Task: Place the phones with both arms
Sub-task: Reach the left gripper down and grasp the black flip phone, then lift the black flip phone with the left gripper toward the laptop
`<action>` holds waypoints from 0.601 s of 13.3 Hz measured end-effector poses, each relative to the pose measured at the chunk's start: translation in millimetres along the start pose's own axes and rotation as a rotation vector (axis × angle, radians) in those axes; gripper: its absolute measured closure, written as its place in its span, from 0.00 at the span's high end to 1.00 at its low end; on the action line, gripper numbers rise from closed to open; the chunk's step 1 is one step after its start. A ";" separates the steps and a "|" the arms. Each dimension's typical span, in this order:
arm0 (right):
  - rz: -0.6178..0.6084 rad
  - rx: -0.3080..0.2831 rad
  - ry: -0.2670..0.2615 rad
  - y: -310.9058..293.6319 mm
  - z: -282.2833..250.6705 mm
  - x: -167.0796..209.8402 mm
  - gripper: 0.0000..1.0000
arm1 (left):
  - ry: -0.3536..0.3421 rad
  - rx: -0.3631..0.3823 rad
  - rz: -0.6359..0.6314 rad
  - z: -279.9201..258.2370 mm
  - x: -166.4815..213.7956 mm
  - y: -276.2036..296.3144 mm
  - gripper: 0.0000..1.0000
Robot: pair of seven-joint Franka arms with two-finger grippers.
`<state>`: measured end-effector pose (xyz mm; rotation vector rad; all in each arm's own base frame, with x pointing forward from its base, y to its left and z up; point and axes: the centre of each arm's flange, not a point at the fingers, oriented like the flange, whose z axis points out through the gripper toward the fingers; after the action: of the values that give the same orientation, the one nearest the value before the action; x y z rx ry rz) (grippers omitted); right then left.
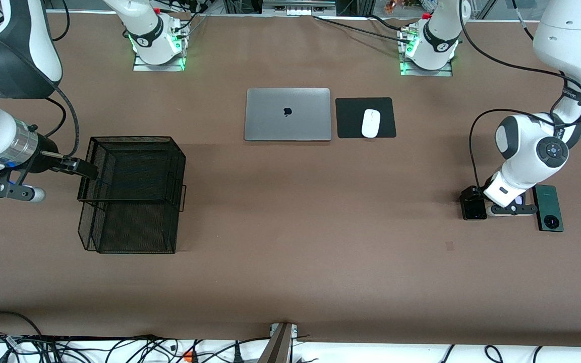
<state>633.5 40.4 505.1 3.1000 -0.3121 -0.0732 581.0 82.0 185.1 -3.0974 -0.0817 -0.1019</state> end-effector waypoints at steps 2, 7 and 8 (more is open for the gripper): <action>0.000 0.000 0.000 0.0 0.0 0.0 1.00 | 0.000 -0.004 -0.023 4.5 -0.3 5.3 1.00; 0.001 0.000 0.000 0.0 0.0 0.0 1.00 | 0.031 -0.013 -0.026 20.0 0.0 13.5 1.00; 0.001 0.000 0.000 0.0 0.0 0.0 1.00 | 0.031 -0.014 -0.025 24.5 -0.9 13.9 1.00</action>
<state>633.5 40.4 505.1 3.0998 -0.3137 -0.0732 582.5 69.2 160.1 -3.1080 -0.1199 -0.1515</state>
